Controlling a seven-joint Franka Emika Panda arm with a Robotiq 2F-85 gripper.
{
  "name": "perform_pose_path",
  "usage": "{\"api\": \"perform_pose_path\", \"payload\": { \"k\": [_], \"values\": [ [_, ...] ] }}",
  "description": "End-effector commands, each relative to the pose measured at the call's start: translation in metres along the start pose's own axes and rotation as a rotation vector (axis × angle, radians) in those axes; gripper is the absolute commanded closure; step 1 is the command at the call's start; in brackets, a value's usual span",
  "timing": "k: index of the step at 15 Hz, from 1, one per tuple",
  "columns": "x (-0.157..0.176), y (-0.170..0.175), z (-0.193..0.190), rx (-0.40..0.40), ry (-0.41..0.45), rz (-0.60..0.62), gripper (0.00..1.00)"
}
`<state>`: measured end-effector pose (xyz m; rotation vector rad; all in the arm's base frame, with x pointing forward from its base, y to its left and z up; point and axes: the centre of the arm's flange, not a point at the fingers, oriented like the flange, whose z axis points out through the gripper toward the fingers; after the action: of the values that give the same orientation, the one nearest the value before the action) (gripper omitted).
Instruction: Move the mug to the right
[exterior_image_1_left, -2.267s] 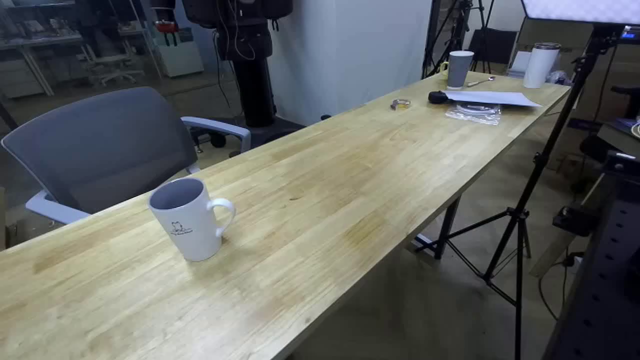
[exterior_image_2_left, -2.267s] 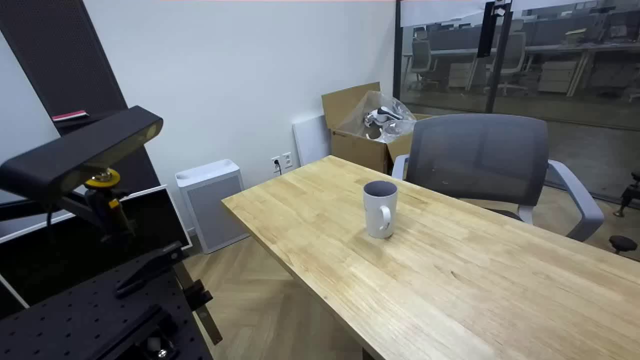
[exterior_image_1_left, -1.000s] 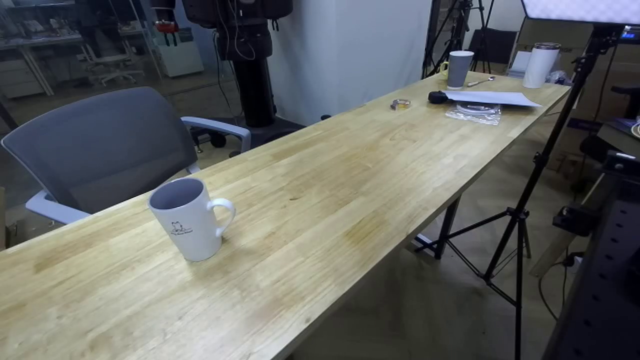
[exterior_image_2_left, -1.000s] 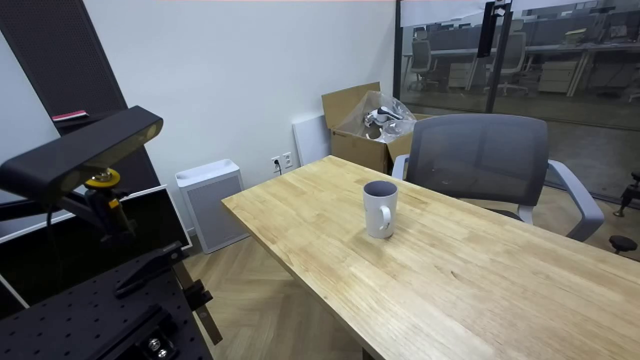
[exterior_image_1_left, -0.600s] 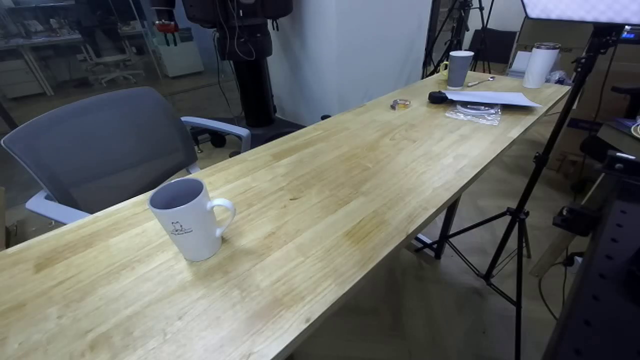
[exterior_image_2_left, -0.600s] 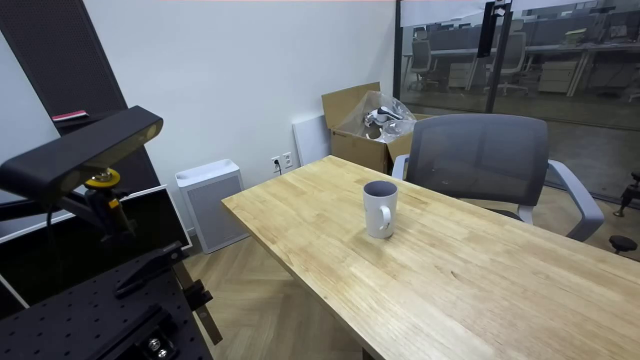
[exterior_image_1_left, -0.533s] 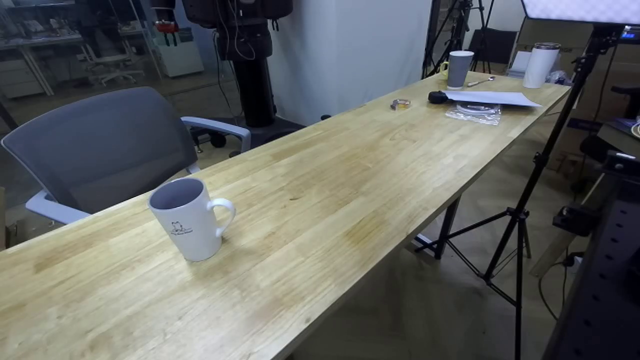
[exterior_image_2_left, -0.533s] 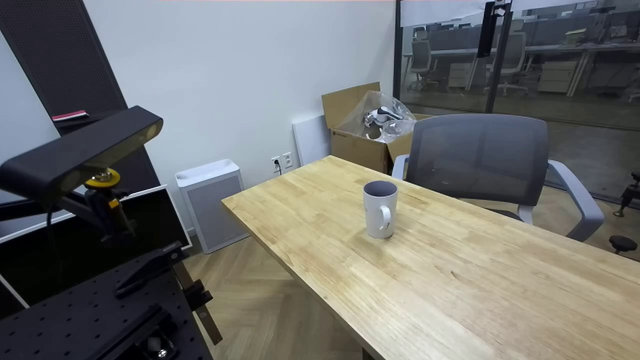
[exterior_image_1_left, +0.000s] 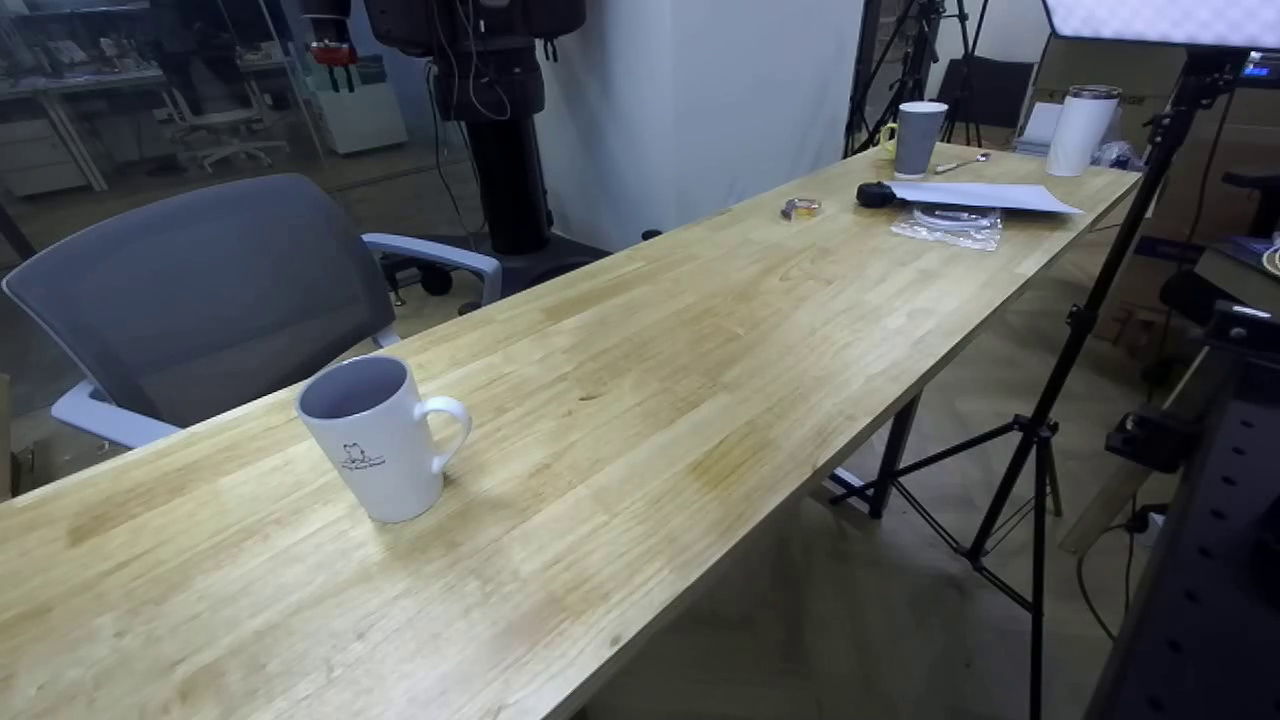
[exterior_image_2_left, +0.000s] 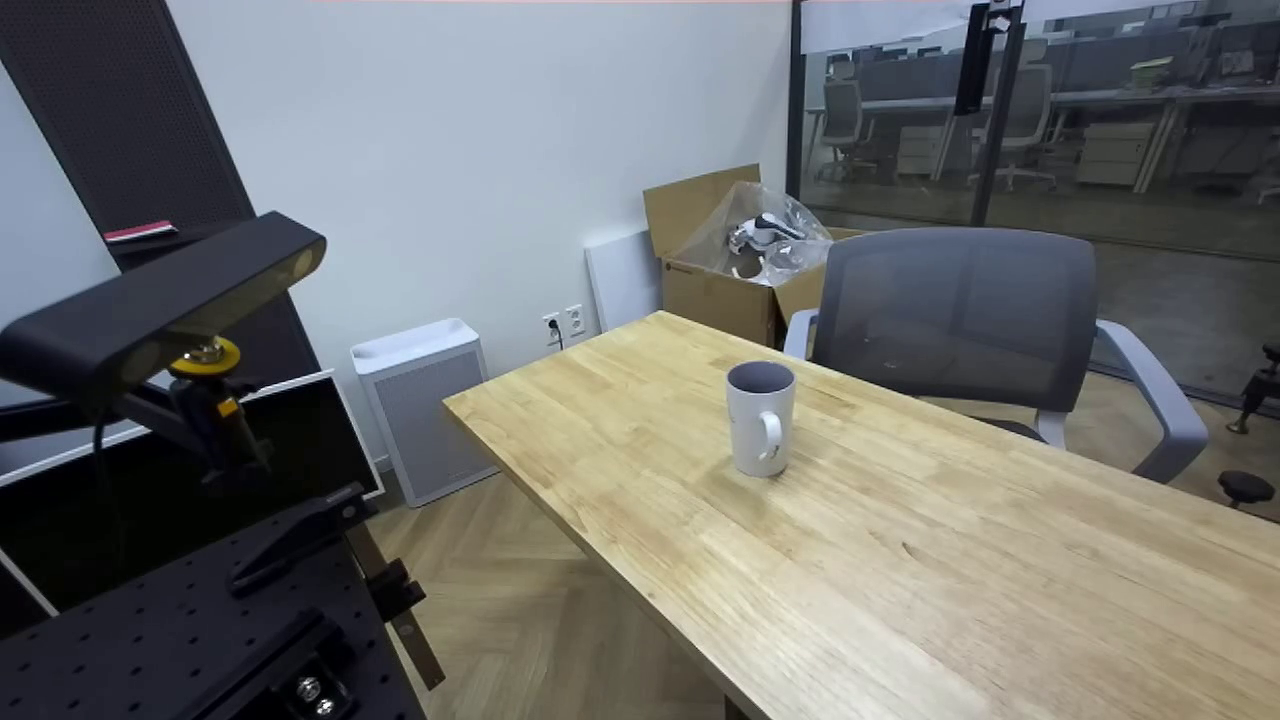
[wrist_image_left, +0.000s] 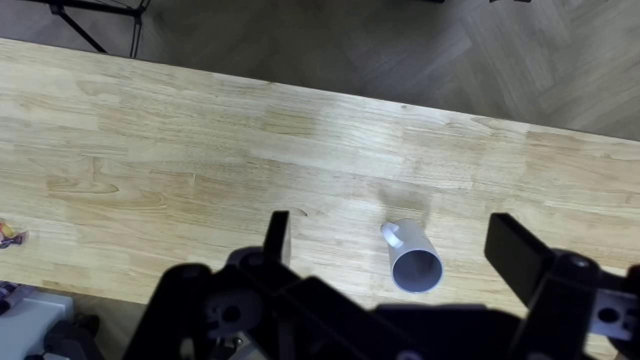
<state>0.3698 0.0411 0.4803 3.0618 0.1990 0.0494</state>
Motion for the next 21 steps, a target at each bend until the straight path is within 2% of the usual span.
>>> {"api": "perform_pose_path", "payload": {
  "k": [1,5,11,15,21],
  "values": [
    [0.0,0.0,0.0,0.0,0.0,0.0,0.0],
    [0.0,0.0,0.0,0.0,0.0,0.0,0.0],
    [0.016,0.0,-0.003,0.012,0.091,-0.075,0.0],
    [0.041,0.008,0.012,0.04,0.121,-0.128,0.0],
    [0.096,0.027,0.052,0.145,0.113,-0.188,0.0]
  ]
}}
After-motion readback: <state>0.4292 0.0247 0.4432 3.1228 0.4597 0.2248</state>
